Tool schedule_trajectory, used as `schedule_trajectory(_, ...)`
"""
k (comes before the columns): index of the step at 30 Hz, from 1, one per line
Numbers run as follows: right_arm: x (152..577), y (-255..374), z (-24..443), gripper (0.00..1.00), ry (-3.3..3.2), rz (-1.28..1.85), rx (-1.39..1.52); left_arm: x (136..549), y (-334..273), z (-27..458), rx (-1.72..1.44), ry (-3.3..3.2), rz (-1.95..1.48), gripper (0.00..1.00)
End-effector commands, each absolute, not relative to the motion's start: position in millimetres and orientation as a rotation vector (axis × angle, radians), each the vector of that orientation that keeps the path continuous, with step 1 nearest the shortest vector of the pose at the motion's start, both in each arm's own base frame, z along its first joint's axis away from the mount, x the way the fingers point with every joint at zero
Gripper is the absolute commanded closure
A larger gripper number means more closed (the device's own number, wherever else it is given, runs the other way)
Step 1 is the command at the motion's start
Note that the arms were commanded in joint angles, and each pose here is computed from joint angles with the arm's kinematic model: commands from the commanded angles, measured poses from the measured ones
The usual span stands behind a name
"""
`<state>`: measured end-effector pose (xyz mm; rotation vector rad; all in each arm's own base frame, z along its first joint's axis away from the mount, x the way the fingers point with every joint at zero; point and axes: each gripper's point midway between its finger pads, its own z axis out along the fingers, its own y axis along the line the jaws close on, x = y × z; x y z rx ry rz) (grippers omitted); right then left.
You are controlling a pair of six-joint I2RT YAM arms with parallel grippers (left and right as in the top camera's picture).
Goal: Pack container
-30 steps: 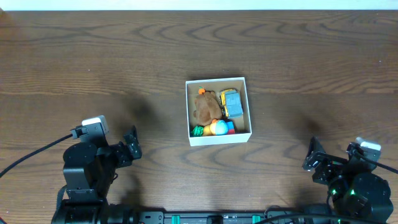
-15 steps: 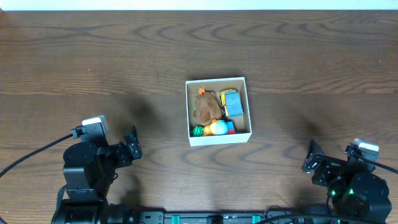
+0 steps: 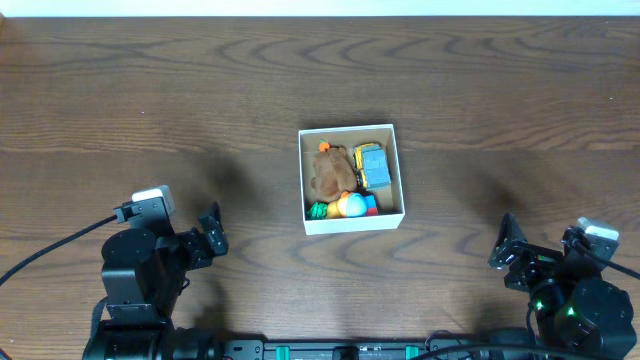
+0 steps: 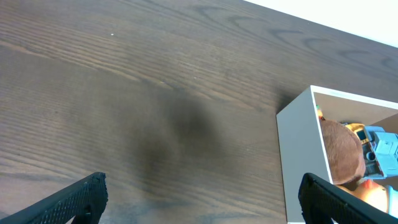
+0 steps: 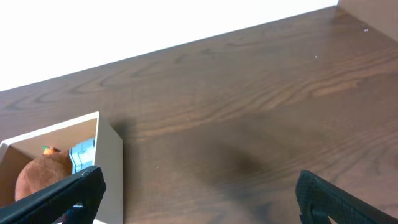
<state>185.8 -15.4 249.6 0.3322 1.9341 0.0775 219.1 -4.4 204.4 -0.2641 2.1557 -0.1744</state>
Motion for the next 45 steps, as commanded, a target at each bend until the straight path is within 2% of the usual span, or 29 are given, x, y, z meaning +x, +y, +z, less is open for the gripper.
schedule_trajectory(1,186.2,-16.1,250.4,0.01,1.932,0.038,0.282,219.2,-4.6,201.7,-0.28,2.162,-0.186,0.02)
schedule_trajectory(7,183.8,-19.1,249.0,0.01,1.923,-0.051,0.175,219.3,-4.6,201.7,-0.28,2.162,-0.186,0.02)
schedule_trajectory(16,181.9,-5.6,242.0,0.01,1.762,0.027,0.101,219.3,-4.6,201.7,-0.28,2.162,-0.186,0.02)
schedule_trajectory(34,230.2,11.9,232.3,0.01,1.525,0.064,-0.011,219.2,-4.5,201.7,-0.28,2.162,-0.186,0.02)
schedule_trajectory(45,246.5,2.1,181.3,0.01,1.55,-0.001,-0.005,219.3,-4.6,201.7,-0.28,2.162,-0.186,0.02)
